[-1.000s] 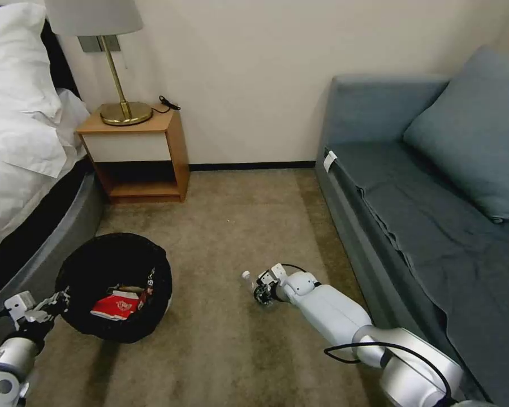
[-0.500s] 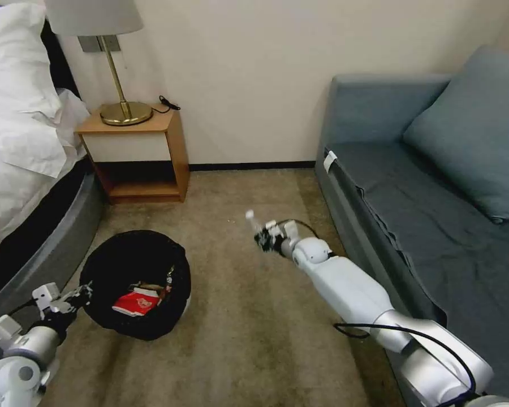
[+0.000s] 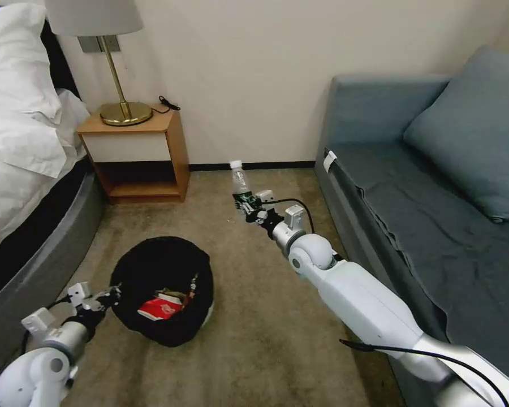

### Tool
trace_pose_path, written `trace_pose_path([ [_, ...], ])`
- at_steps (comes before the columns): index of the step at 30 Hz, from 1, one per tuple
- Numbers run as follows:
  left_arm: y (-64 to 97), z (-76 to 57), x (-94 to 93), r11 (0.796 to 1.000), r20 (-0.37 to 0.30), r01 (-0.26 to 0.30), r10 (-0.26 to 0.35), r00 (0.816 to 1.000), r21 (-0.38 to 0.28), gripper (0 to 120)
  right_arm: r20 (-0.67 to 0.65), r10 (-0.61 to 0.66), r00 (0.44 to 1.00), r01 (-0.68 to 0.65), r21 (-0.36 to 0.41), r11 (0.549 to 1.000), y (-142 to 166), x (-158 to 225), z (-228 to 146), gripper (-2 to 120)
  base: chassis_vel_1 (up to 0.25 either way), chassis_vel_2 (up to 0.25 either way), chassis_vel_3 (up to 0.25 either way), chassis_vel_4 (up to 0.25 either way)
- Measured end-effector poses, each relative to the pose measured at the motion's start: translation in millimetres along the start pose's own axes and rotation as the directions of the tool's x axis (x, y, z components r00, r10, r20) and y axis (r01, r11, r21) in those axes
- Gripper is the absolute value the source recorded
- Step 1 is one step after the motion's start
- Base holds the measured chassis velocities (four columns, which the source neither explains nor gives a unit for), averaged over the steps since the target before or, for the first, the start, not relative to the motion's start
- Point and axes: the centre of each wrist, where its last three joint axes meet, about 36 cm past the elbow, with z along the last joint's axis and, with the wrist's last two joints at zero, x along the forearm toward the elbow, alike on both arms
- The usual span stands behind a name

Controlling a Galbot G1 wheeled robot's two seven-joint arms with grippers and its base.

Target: Pick up the trash bin, then pick up the garbage on the floor and place it into the trash bin.

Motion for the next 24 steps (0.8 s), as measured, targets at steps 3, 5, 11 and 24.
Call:
trace_pose_path([
  [3, -6.0, 1.7, -4.4, 1.0, -0.004, -0.007, 0.007, 1.0, 0.002, 4, 0.005, -0.057, 0.998, 0.057, 0.0, 0.998, 19.2, 9.2, -8.7, 20, 0.0, 0.0, 0.0, 0.0],
  [5, -10.8, 3.0, -7.8, 1.0, -0.007, -0.014, 0.014, 1.0, 0.003, 4, -0.003, -0.106, 0.994, 0.106, 0.001, 0.994, 34.6, 18.4, -12.3, 20, 0.0, 0.0, 0.0, 0.0],
  [11, -19.3, 6.7, -13.8, 1.0, -0.015, -0.025, 0.025, 1.0, 0.01, 4, -0.037, -0.178, 0.983, 0.178, 0.003, 0.984, 56.6, 37.4, -9.3, 20, 0.0, 0.0, 0.0, 0.0],
  [24, -38.3, 16.1, -26.0, 0.998, -0.041, -0.061, 0.061, 0.997, -0.006, 4, -0.139, -0.309, 0.941, 0.31, -0.012, 0.951, 93.6, 56.9, 27.5, 20, 0.0, 0.0, 0.0, 0.0],
])
